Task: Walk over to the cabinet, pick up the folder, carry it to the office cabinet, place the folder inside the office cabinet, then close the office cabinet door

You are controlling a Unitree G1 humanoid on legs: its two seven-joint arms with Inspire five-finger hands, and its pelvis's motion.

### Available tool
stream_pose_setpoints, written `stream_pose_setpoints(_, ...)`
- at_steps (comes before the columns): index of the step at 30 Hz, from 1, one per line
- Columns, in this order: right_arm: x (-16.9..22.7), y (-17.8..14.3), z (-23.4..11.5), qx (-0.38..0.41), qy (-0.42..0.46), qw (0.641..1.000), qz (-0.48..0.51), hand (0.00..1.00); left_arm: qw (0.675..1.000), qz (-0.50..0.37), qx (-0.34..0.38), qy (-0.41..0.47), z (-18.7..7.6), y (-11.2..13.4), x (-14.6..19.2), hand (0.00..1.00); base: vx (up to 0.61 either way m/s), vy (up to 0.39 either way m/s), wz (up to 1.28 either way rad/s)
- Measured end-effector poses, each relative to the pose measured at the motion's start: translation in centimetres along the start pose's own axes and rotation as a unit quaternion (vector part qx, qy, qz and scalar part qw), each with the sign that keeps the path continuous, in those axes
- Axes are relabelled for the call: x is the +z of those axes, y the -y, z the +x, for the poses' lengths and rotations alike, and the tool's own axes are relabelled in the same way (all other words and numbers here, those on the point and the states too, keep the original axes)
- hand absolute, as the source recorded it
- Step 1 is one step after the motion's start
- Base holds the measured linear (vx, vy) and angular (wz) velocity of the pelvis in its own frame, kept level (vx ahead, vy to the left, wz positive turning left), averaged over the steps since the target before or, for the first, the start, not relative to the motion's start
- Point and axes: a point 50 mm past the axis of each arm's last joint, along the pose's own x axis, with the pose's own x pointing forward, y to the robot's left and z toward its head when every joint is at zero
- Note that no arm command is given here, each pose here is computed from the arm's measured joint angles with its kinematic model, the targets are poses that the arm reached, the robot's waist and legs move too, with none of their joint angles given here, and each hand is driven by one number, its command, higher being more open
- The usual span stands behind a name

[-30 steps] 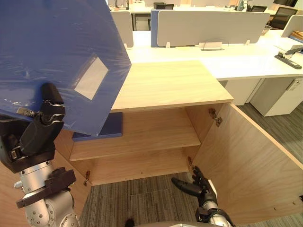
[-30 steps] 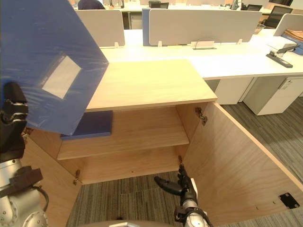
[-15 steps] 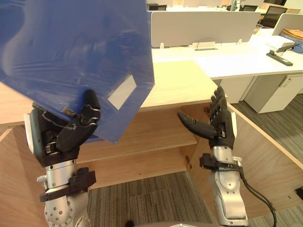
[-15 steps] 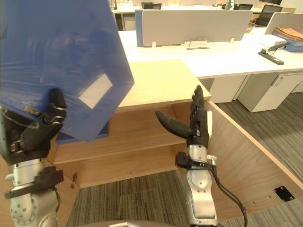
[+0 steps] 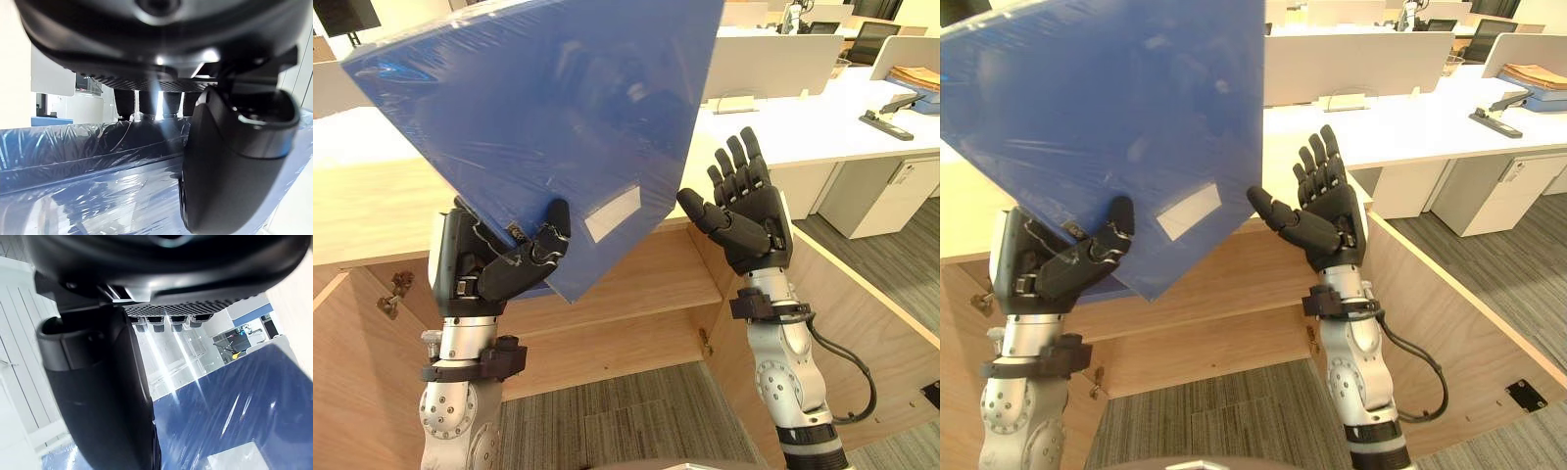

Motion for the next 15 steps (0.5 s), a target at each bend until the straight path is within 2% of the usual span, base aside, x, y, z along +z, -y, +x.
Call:
stream_pose_setpoints(5, 1.1, -0.5, 1.8, 0.035, 0.024, 0.999, -0.020, 1.00, 0.998, -0.022, -0.055, -0.013, 0.1, 1.1, -0.4, 0.00, 0.00, 0.000, 0.00)
stream_pose_setpoints(13, 3.8, -0.8, 4.3, 0.115, 0.057, 0.988, -0.091, 1.00, 0.994, -0.078, -0.070, -0.022, 0.5, 0.7, -0.9, 0.00, 0.00, 0.000, -0.03)
stream_pose_setpoints(14, 4.3, -1.0, 4.8, 0.137, 0.058, 0.983, -0.105, 0.00, 0.993, -0.089, -0.078, -0.027, 0.5, 0.7, -1.1, 0.00, 0.00, 0.000, -0.09)
stream_pose_setpoints(15, 4.8, -1.1, 5.3, 0.163, 0.059, 0.977, -0.125, 0.00, 0.991, -0.098, -0.087, -0.035, 0.5, 0.6, -1.3, 0.00, 0.00, 0.000, -0.08)
